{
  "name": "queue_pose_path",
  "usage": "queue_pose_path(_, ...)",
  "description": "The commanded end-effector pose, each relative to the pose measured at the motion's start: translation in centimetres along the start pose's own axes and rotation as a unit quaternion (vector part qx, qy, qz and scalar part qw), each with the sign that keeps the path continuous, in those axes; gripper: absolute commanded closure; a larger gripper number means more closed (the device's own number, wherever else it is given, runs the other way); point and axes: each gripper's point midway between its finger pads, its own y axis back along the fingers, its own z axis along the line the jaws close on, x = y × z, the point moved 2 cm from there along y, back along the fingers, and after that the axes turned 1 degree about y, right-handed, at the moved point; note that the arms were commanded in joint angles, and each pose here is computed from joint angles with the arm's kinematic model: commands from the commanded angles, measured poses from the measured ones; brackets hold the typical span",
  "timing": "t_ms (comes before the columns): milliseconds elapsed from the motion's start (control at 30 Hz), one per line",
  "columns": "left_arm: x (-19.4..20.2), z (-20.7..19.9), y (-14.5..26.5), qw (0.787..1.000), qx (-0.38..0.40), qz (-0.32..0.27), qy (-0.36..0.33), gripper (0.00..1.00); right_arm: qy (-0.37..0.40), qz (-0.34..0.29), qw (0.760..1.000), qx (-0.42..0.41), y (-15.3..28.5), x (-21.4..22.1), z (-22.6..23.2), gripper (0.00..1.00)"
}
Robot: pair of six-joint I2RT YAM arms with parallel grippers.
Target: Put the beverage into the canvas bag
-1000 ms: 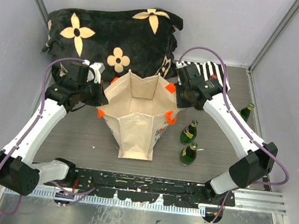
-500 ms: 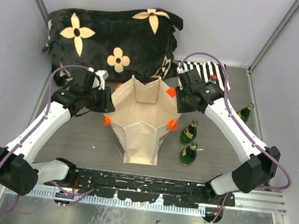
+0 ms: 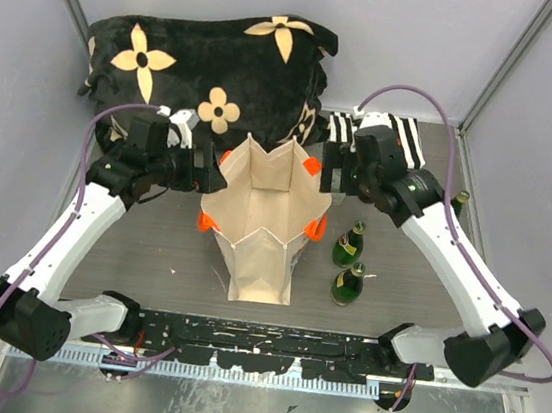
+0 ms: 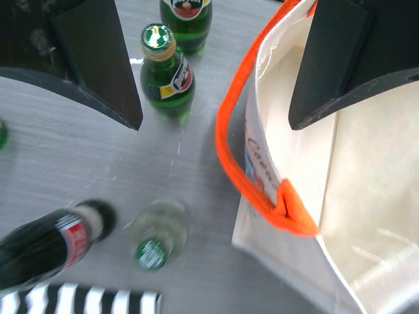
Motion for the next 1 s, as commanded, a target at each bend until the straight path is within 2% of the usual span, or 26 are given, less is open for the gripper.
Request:
queue_pose_path(0,-3.9,-2.2,1.2,0.997,0.036,-0.061,-0.023,0.02,-0.044,-0.17,0.983,0.054,4.7,-6.7,-2.5,0.0)
queue_pose_path(67,-4.6,-2.3,1.4,0.996,0.035,-0.074,-0.033,0.02,-0.054,-0.189,0.977,0.077,5.0,-7.4,-4.2,0.0)
queue_pose_path(233,-4.9,-2.3,1.2,0.995,0.036,-0.082,-0.039,0.02,-0.076,-0.179,0.97,0.144,3.3,-7.5,-9.5,0.0)
queue_pose_path(367,-4.7,-2.3,1.2,0.995,0.04,-0.081,-0.039,0.02,-0.084,-0.189,0.965,0.162,1.5,-8.1,-12.1,0.0)
queue_pose_path(633,-4.3,-2.9,1.2,0.994,0.063,-0.075,-0.045,0.02,-0.088,-0.214,0.963,0.14,-2.5,-8.2,-13.4,0.04)
queue_pose_path(867,-4.1,-3.2,1.1,0.994,0.073,-0.071,-0.045,0.02,-0.096,-0.261,0.951,0.136,-4.8,-8.2,-14.1,0.09)
queue_pose_path(967,-4.1,-3.3,1.1,0.994,0.077,-0.07,-0.044,0.02,-0.095,-0.26,0.952,0.132,-6.2,-7.7,-14.1,0.13)
